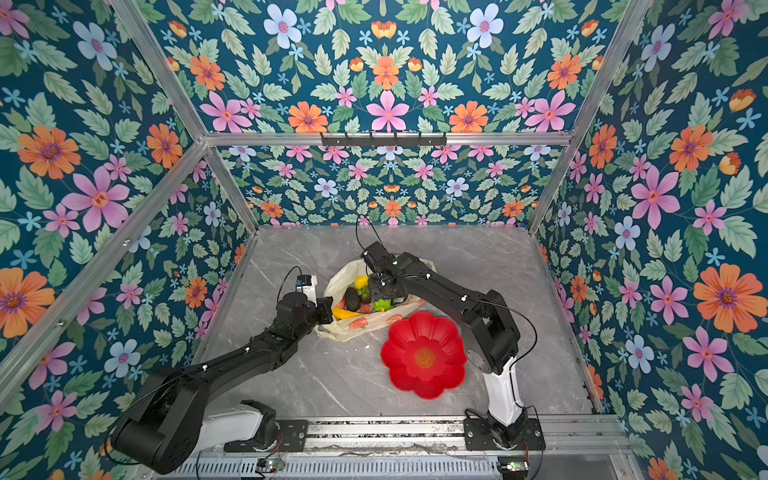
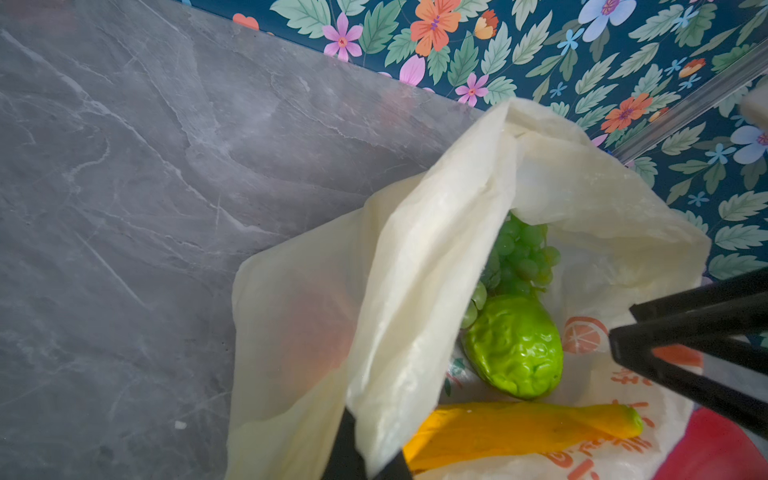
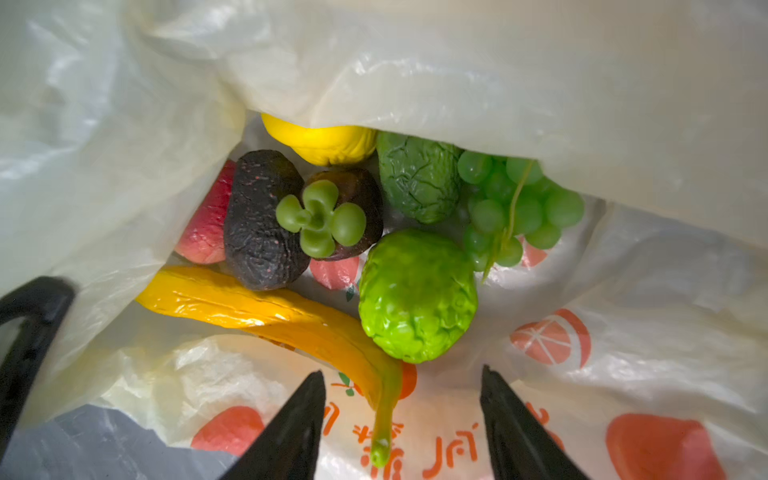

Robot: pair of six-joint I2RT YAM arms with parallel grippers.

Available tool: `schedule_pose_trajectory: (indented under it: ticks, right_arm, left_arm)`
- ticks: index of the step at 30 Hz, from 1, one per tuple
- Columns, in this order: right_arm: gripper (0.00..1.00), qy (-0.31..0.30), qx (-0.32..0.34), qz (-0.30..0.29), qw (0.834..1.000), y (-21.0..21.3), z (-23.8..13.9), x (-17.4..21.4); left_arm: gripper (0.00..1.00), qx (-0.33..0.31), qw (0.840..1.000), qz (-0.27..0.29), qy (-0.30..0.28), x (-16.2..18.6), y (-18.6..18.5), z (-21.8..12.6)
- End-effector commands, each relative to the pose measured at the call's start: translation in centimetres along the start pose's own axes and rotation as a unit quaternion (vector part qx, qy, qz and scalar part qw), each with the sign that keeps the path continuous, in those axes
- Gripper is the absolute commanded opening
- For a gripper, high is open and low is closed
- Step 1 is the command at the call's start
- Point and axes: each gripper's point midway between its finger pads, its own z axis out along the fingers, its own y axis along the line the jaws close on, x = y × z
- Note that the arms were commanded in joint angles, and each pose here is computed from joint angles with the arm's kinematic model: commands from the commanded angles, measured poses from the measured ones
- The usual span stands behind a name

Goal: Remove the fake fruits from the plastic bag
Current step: 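Lower the right gripper into the bag onto the green custard apple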

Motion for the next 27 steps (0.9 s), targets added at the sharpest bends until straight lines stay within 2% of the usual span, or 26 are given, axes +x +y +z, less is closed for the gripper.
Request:
schedule_pose_trajectory:
  ticks: [1, 10, 27]
  right_arm:
    - [0.63, 0.014, -0.013, 0.019, 1.0, 0.5, 0.7, 0.5]
    - [0.67, 0.048, 0.003, 0.02, 0.999, 0.4, 3.3, 1.4]
    - [0.67, 0.075, 0.024, 0.019, 0.997, 0.1, 6.3, 1.2]
  left_arm:
    - [0.0, 0.001, 1.0, 0.005, -0.003, -0.3, -0.1, -0.1]
    - [0.0, 0.002, 1.0, 0.005, -0.004, -0.3, -0.2, -0.2]
    - [0.0, -0.002, 1.0, 0.004, -0.007, -0.5, -0.1, -0.3]
